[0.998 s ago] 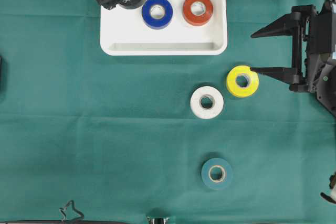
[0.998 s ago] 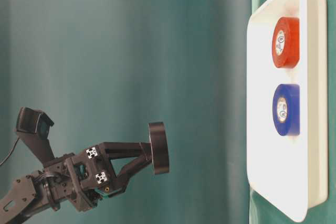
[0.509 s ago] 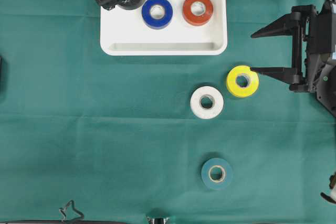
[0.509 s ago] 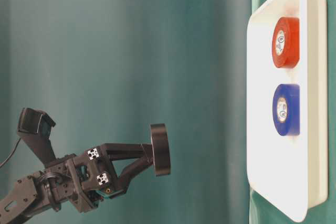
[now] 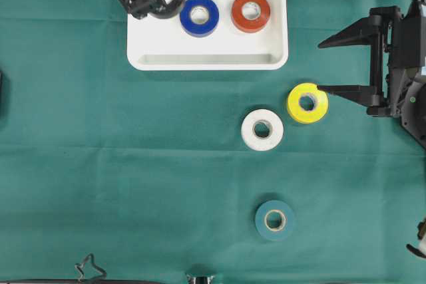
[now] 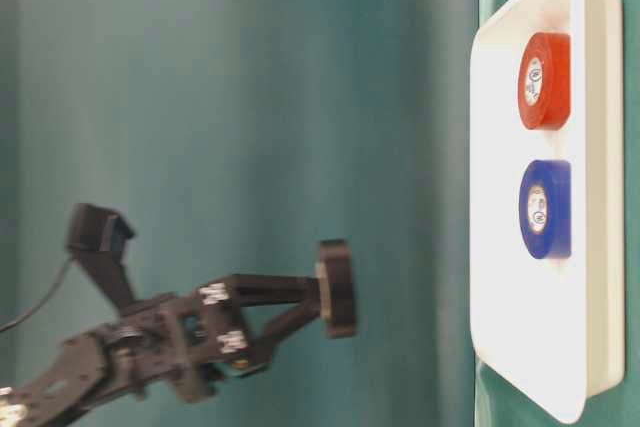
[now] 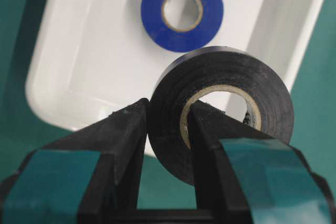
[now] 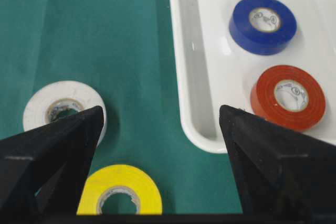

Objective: Pick up the tape from a random location and place it into the white case.
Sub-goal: 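Carry the black tape with the left gripper over the tray's left side, then lower the black tape into the tray and open the left gripper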

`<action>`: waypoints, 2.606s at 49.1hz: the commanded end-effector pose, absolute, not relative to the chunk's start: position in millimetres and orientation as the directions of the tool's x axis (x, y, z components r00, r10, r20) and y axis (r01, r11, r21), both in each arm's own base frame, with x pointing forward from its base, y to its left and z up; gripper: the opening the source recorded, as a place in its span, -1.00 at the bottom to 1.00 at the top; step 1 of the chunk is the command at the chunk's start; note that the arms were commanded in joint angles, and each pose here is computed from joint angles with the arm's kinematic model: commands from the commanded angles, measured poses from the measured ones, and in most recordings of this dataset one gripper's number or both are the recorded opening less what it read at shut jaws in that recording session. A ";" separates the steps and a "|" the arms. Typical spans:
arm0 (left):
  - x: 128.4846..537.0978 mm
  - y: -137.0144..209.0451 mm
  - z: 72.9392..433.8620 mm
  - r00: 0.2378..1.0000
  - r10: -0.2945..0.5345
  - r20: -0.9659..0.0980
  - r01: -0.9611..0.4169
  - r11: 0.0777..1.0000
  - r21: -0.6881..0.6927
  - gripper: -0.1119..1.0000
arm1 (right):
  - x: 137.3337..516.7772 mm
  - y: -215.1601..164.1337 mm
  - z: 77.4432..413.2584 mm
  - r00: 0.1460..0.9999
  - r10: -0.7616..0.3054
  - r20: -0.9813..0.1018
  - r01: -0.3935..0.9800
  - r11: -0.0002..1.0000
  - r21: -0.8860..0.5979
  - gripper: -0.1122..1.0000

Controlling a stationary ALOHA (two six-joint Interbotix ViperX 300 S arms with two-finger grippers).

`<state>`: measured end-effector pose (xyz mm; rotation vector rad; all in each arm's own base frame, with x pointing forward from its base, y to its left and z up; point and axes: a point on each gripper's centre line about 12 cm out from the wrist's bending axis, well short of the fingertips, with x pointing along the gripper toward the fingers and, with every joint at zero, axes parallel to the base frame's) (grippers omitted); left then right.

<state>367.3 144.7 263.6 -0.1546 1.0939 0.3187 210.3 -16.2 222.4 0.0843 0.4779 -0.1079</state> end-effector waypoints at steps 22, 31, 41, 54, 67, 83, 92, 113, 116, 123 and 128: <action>371.2 155.7 169.0 0.391 0.173 -0.904 -0.345 0.938 0.031 -0.46 | 214.7 -16.4 232.4 0.895 -0.084 -0.438 0.119 0.991 0.053 0.72; 372.5 156.2 161.7 0.383 0.170 -0.908 -0.344 0.939 0.031 -0.46 | 214.7 -16.4 232.4 0.895 -0.084 -0.438 0.119 0.991 0.053 0.72; 372.5 156.2 161.4 0.385 0.171 -0.907 -0.341 0.939 0.032 -0.46 | 214.5 -16.5 232.8 0.896 -0.084 -0.437 0.119 0.992 0.052 0.72; 374.2 155.5 162.8 0.392 0.166 -0.905 -0.300 0.953 0.045 -0.46 | 214.7 -16.5 232.4 0.895 -0.084 -0.438 0.119 0.992 0.052 0.72; 375.5 154.6 165.2 0.404 0.170 -0.899 -0.296 0.954 0.047 0.04 | 214.7 -16.5 232.4 0.895 -0.084 -0.438 0.119 0.992 0.052 0.72; 373.8 154.6 164.3 0.404 0.170 -0.899 -0.296 0.954 0.048 0.97 | 214.9 -16.5 233.0 0.896 -0.084 -0.437 0.119 0.992 0.052 0.72; 372.9 154.9 164.6 0.400 0.169 -0.901 -0.298 0.954 0.047 0.98 | 214.8 -16.4 232.6 0.896 -0.084 -0.437 0.118 0.992 0.052 0.72; 366.2 149.6 230.9 0.440 0.184 -0.879 -0.293 0.955 0.053 0.98 | 215.8 -16.7 236.5 0.898 -0.085 -0.431 0.119 0.991 0.052 0.72; 365.1 148.6 238.7 0.436 0.183 -0.881 -0.291 0.955 0.054 0.98 | 216.0 -17.0 236.2 0.897 -0.086 -0.433 0.121 0.991 0.053 0.72; 364.5 147.8 244.1 0.433 0.181 -0.883 -0.290 0.956 0.053 0.98 | 216.2 -16.7 236.8 0.898 -0.085 -0.431 0.119 0.991 0.052 0.72; 364.2 147.8 243.5 0.431 0.181 -0.884 -0.288 0.956 0.055 0.98 | 216.0 -16.7 237.1 0.899 -0.085 -0.430 0.120 0.991 0.054 0.72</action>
